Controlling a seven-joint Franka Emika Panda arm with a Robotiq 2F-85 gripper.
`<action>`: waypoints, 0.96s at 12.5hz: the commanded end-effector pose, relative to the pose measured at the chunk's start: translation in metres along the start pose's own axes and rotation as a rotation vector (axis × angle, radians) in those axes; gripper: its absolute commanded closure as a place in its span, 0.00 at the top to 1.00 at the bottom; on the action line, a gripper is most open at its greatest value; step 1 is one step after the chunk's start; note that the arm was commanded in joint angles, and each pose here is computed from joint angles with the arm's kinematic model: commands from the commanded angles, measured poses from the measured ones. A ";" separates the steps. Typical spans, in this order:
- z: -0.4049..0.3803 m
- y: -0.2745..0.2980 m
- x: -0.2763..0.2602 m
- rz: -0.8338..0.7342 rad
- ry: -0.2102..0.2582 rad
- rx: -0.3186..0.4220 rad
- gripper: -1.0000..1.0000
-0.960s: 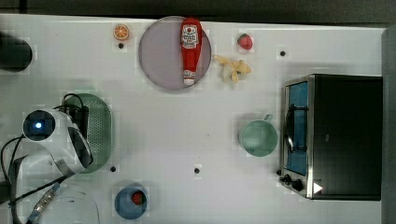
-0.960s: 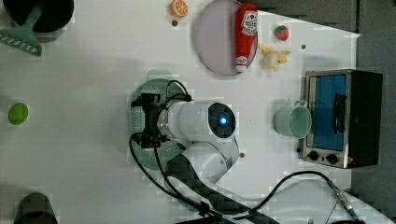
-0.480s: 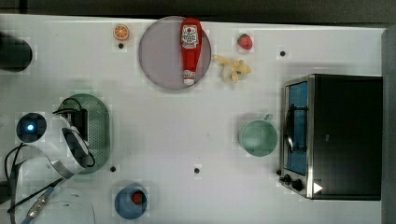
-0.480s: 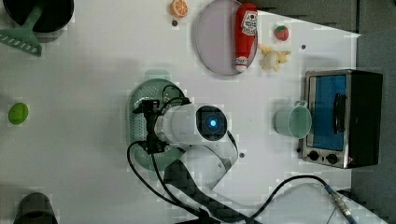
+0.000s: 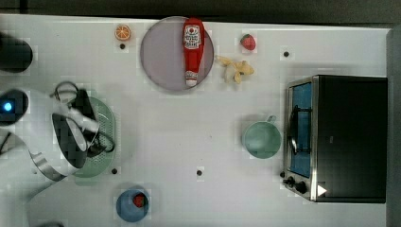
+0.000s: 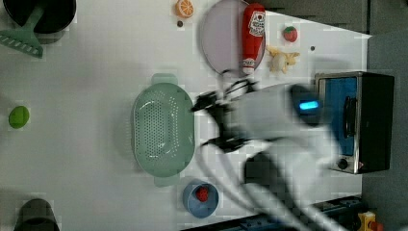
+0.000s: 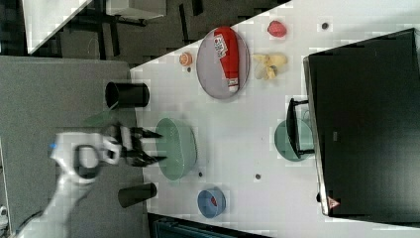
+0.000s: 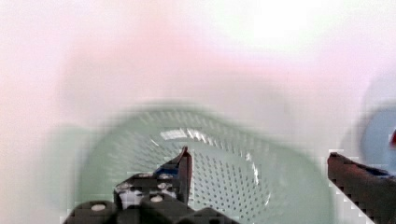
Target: Drag strainer right to left.
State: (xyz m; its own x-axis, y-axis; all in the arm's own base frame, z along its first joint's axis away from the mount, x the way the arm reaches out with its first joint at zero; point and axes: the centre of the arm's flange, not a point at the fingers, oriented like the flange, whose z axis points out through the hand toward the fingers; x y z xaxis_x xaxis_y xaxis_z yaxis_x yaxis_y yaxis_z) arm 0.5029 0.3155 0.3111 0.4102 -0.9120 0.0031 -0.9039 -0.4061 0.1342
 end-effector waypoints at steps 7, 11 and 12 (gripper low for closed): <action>-0.231 0.152 0.349 -0.283 0.052 0.159 1.00; -0.231 0.148 0.338 -0.329 0.088 0.123 1.00; -0.232 0.143 0.326 -0.351 0.088 0.118 1.00</action>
State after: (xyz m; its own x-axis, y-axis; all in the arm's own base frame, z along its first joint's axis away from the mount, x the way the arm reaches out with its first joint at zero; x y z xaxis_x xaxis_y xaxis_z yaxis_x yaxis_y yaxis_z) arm 0.5030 -0.1685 0.5911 0.4299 -0.8995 0.0780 -0.9002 -0.4337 -0.0399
